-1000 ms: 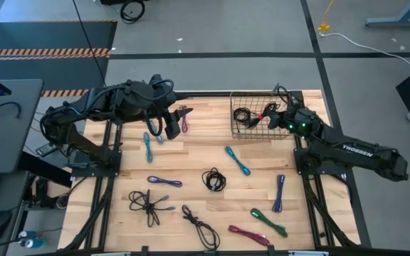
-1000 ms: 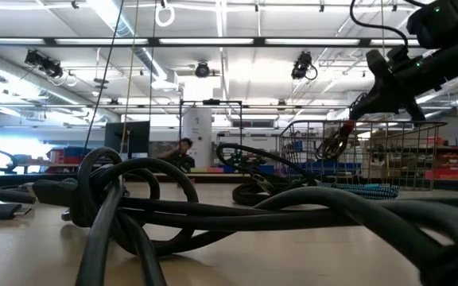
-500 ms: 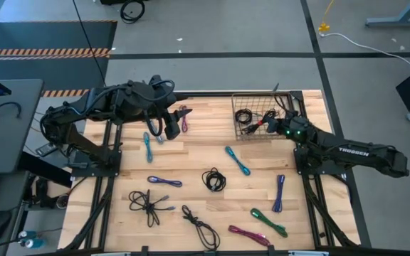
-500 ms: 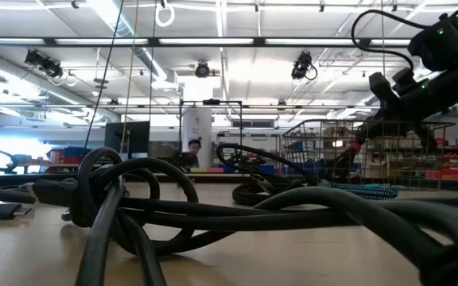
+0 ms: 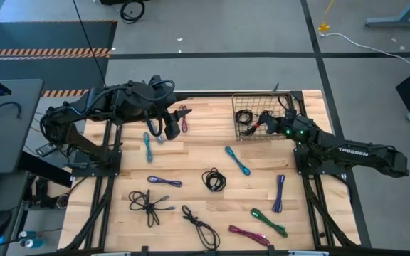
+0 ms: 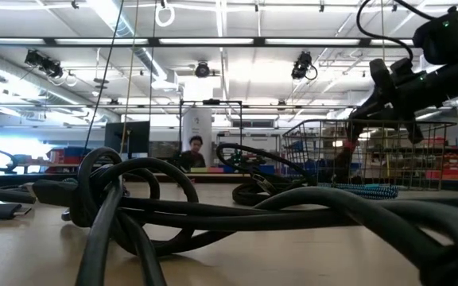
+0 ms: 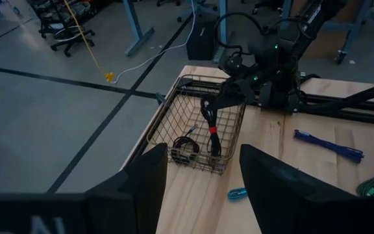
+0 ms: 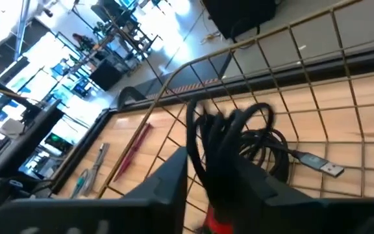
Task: Pick and place USB-C Cables
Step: Put the black charger cable into the wire basket
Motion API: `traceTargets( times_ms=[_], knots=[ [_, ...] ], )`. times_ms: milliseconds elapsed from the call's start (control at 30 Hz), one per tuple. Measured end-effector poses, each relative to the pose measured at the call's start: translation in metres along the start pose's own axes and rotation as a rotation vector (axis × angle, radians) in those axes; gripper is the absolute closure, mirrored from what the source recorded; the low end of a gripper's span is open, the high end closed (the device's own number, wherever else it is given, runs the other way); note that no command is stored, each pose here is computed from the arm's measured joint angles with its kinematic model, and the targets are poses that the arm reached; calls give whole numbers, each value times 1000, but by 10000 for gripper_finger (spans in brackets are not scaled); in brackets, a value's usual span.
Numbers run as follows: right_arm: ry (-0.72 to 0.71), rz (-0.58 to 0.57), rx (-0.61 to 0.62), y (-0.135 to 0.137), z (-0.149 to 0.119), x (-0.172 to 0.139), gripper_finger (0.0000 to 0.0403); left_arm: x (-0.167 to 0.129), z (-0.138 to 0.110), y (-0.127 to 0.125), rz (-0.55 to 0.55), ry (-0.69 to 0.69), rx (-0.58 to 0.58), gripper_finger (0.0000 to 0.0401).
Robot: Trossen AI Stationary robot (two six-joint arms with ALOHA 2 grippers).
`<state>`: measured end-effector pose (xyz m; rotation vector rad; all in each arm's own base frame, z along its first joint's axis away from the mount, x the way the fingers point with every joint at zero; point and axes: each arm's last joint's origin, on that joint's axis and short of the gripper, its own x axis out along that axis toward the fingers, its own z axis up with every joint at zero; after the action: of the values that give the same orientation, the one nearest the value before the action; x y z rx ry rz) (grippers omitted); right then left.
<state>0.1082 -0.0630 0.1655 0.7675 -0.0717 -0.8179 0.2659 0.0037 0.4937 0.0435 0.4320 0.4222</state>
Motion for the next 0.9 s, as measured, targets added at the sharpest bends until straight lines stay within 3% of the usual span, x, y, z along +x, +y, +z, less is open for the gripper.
traceTargets(
  times_ms=[433, 533, 667, 900],
  knots=[
    [7, 21, -1, 1, 1, 0, 295, 0, 0, 0, 0, 0, -1, 202],
    [21, -2, 14, -2, 0, 1, 316, 0, 0, 0, 0, 0, -2, 202],
    [27, -10, 8, -3, 1, 1, 379, 0, 0, 0, 0, 2, -6, 202],
    [97, -124, -132, 19, 35, -8, 384, 0, -1, 0, 1, 14, -18, 202]
  ],
)
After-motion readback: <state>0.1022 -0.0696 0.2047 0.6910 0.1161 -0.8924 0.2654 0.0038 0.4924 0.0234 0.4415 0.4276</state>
